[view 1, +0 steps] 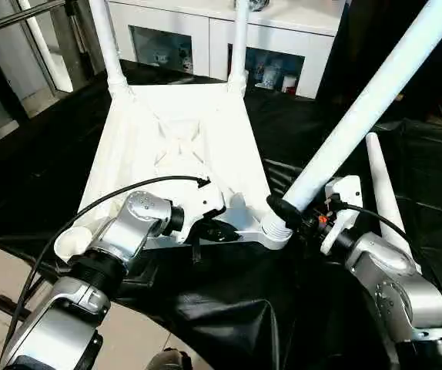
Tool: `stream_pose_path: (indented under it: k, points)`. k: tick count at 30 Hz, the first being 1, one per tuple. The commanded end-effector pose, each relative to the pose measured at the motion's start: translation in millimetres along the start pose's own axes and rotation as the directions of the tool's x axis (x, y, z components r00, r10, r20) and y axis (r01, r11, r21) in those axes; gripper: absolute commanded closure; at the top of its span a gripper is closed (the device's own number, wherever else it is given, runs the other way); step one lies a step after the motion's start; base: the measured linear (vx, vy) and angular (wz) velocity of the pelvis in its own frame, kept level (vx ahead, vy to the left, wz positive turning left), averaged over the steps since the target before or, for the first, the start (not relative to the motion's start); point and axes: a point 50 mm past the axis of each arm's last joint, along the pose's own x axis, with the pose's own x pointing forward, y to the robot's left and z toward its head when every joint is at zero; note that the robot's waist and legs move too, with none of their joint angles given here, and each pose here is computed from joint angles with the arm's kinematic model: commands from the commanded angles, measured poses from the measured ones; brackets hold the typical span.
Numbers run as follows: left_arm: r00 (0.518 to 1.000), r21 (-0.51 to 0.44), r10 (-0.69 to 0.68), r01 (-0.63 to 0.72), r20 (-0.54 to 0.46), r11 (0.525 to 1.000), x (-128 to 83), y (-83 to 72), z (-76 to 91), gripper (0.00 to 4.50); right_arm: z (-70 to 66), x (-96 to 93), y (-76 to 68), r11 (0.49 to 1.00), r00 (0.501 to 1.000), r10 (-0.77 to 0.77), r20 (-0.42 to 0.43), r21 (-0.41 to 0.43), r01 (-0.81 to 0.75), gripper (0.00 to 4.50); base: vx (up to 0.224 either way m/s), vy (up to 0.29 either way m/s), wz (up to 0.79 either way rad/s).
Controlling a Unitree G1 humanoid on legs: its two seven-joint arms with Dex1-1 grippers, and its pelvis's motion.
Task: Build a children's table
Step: Insert table leg to table base
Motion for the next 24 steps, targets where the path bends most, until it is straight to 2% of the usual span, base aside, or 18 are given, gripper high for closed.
stream_pose_path:
  k: [1, 8, 17, 24]
  points:
    - [0.994, 0.034, 0.076, -0.079, 0.083, 0.996, -11.8, 13.0, 18.2, 4.5, -26.3, -5.6, -3.5, 1.0, 0.985, -0.01, -0.173, 0.012, 0.012, 2.61, 0.0, 0.0, 0.0]
    - [0.995, 0.045, 0.062, -0.066, 0.078, 0.997, -10.0, 10.7, 18.5, 4.5, -23.8, 5.5, -3.3, 0.997, 0.968, 0.072, -0.239, -0.019, -0.079, 2.61, 0.0, 0.0, 0.0]
    - [0.997, 0.06, 0.038, -0.043, 0.072, 0.997, -11.8, 3.2, 17.7, 4.5, -37.3, 13.3, -3.4, 0.976, 0.914, 0.186, -0.361, -0.042, -0.215, 2.61, 0.0, 0.0, 0.0]
    - [0.997, 0.071, 0.023, -0.029, 0.076, 0.997, -16.2, -1.3, 19.0, 4.5, -40.9, 15.9, -1.5, 0.964, 0.896, 0.23, -0.38, -0.035, -0.262, 2.61, 0.0, 0.0, 0.0]
